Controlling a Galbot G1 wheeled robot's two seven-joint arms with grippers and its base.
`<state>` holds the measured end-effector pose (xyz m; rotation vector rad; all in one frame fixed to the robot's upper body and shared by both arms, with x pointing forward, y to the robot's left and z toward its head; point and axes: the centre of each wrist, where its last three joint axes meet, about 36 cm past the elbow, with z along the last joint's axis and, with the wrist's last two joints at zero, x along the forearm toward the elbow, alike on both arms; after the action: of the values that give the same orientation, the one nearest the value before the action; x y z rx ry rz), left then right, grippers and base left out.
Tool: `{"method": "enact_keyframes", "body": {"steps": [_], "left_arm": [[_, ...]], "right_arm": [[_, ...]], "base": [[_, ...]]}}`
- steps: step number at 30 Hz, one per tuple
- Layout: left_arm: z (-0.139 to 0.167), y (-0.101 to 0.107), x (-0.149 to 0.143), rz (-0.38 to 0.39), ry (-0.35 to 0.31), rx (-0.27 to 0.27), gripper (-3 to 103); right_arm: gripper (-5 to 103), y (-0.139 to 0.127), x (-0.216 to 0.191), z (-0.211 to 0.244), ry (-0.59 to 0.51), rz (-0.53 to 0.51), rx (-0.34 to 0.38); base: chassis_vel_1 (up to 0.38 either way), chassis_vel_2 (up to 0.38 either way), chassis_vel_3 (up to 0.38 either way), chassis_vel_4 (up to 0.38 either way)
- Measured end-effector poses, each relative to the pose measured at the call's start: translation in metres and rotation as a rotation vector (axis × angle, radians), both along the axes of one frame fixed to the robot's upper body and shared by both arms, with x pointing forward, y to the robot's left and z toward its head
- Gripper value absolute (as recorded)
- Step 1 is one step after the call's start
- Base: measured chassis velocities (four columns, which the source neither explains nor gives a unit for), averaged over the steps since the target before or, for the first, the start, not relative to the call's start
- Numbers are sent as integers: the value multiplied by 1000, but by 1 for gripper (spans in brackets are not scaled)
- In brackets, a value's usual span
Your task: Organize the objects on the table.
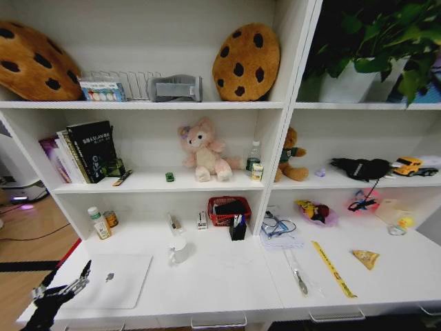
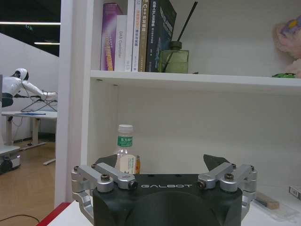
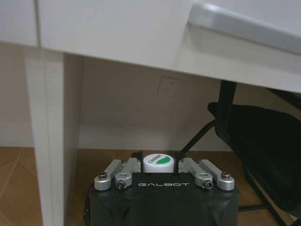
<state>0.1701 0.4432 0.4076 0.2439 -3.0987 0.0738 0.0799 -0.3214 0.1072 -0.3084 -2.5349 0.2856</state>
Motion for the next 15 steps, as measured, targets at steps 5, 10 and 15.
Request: {"method": "enact_keyframes", "body": {"steps": [5,10,15], "left_arm": [[0,0,0,0,0,0,100],[0,0,0,0,0,0,100],[0,0,0,0,0,0,100]], "right_arm": [[29,-11,47,-20,-35,3,-11],[31,-16,77,-29,-57,-7,-17],[47,-17,79,-28,-58,3,-17]], "base": [[0,0,0,0],[0,0,0,0],[0,0,0,0]]}}
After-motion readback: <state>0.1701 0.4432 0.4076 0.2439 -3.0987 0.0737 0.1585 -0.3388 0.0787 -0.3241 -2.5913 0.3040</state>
